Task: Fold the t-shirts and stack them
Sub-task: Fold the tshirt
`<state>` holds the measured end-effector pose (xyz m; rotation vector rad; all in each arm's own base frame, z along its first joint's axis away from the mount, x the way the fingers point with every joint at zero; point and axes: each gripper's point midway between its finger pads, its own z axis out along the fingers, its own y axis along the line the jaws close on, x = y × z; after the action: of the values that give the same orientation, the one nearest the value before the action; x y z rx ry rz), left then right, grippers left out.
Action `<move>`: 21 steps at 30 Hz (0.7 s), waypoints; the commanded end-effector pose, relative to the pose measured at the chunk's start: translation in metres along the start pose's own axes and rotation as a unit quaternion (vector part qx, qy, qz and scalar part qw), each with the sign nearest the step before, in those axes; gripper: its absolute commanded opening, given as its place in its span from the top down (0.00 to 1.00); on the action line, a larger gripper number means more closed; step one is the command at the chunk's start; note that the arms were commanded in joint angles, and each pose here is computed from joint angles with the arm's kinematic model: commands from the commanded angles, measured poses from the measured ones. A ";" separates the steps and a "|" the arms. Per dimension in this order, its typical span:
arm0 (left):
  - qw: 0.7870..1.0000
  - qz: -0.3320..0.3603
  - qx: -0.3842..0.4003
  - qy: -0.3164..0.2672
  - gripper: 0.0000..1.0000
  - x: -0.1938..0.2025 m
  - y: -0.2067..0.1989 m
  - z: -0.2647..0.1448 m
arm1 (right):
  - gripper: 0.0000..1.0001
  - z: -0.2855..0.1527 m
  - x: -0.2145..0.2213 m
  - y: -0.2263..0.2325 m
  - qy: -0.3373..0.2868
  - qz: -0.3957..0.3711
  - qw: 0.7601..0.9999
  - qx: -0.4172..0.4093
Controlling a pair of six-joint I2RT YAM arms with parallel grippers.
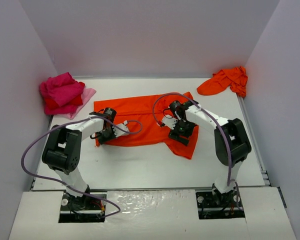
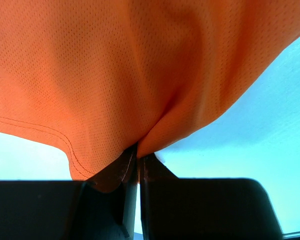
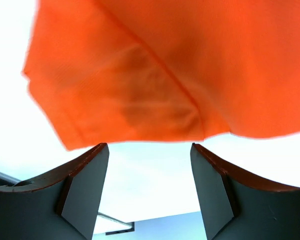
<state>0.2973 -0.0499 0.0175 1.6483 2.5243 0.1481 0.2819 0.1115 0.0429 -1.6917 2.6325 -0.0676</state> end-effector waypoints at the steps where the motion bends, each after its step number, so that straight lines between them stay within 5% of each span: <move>1: 1.000 -0.002 0.002 -0.020 1.00 -0.011 0.001 0.005 | 0.36 -0.025 0.020 0.011 0.008 -0.007 1.000 0.019; 12: 1.000 -0.002 0.004 -0.023 1.00 -0.014 0.002 0.004 | 0.34 0.000 0.056 0.063 0.072 -0.012 0.996 -0.058; 21: 1.000 -0.002 0.005 -0.019 1.00 -0.009 -0.002 0.007 | 0.34 0.017 0.041 0.087 0.077 -0.035 0.994 -0.070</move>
<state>0.2981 -0.0501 0.0175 1.6470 2.5255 0.1487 0.1976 0.1016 0.0236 -1.8712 2.7302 -0.0307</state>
